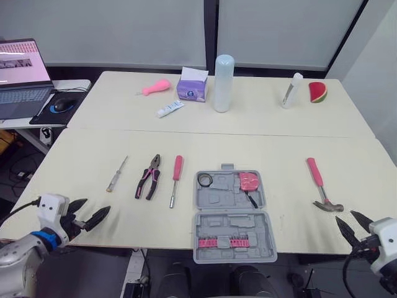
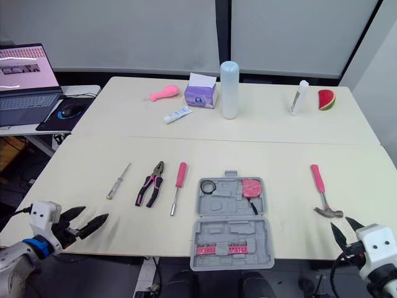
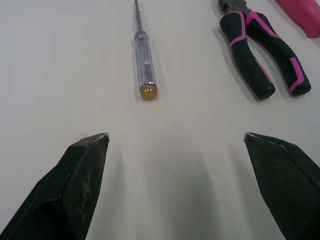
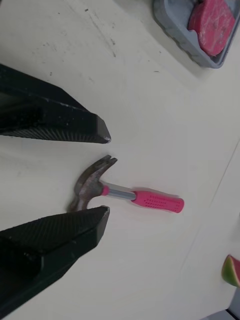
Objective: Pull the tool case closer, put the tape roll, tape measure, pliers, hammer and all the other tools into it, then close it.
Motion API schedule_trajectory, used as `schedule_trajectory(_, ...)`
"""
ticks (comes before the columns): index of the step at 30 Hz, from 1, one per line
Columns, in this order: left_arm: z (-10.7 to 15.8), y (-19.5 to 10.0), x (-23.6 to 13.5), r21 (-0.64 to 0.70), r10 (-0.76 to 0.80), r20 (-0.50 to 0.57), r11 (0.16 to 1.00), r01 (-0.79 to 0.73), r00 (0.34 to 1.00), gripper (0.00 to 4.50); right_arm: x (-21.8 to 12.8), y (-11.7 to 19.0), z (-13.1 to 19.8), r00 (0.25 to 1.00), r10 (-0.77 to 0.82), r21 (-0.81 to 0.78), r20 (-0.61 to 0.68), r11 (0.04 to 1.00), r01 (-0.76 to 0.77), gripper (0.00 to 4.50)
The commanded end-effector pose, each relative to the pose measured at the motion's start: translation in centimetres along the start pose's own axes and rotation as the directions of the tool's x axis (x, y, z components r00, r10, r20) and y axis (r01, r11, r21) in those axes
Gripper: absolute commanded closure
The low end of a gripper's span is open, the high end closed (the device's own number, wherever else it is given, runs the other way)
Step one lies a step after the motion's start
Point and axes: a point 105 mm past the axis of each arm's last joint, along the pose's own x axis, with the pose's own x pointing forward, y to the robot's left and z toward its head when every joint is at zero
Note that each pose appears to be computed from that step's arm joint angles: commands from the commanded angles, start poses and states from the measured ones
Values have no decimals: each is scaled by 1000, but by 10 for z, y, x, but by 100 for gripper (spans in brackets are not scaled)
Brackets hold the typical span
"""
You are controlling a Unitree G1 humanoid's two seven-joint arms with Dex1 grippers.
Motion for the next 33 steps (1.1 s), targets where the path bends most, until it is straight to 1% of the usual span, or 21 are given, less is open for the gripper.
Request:
schedule_trajectory(1,13,3,-8,11,43,50,999,-43,998,0,-7,-8,5,999,-19,-13,27,1000,19,140)
schedule_trajectory(5,9,4,-12,-2,64,41,998,-64,997,0,-9,-8,0,1000,-15,-4,13,1000,15,17)
schedule_trajectory(6,9,3,-13,-3,65,39,998,-65,997,0,-9,-8,-1,1000,-16,-1,10,1000,16,3)
schedule_trajectory(11,9,3,-14,-4,69,37,998,-69,997,0,-9,-9,-5,1000,-22,4,-2,1000,22,3)
schedule_trajectory(13,9,3,-15,1,73,25,997,-73,997,0,-10,-15,-3,1000,-23,-29,-8,999,23,3)
schedule_trajectory(15,8,0,-17,0,66,18,998,-66,998,0,-7,-14,5,1000,28,-83,2,996,-28,3)
schedule_trajectory(18,18,-12,-14,-21,44,40,999,-43,998,0,6,4,36,980,194,-149,49,971,-185,3)
schedule_trajectory(21,29,-22,-7,-62,48,81,997,-43,996,0,19,24,68,933,347,-202,92,924,-324,3)
schedule_trajectory(23,36,-28,-2,-84,49,103,996,-40,994,0,28,41,91,874,474,-252,106,863,-438,3)
schedule_trajectory(25,41,-33,2,-88,45,109,996,-35,993,0,34,51,105,825,556,-274,101,812,-515,3)
schedule_trajectory(26,43,-36,3,-87,40,112,996,-30,993,0,36,56,113,786,613,-291,82,769,-569,3)
schedule_trajectory(28,49,-42,6,-89,35,119,996,-24,992,0,39,63,124,731,680,-305,53,708,-637,3)
schedule_trajectory(33,70,-64,21,-91,27,146,996,-14,989,0,52,70,147,663,748,-337,31,632,-698,3)
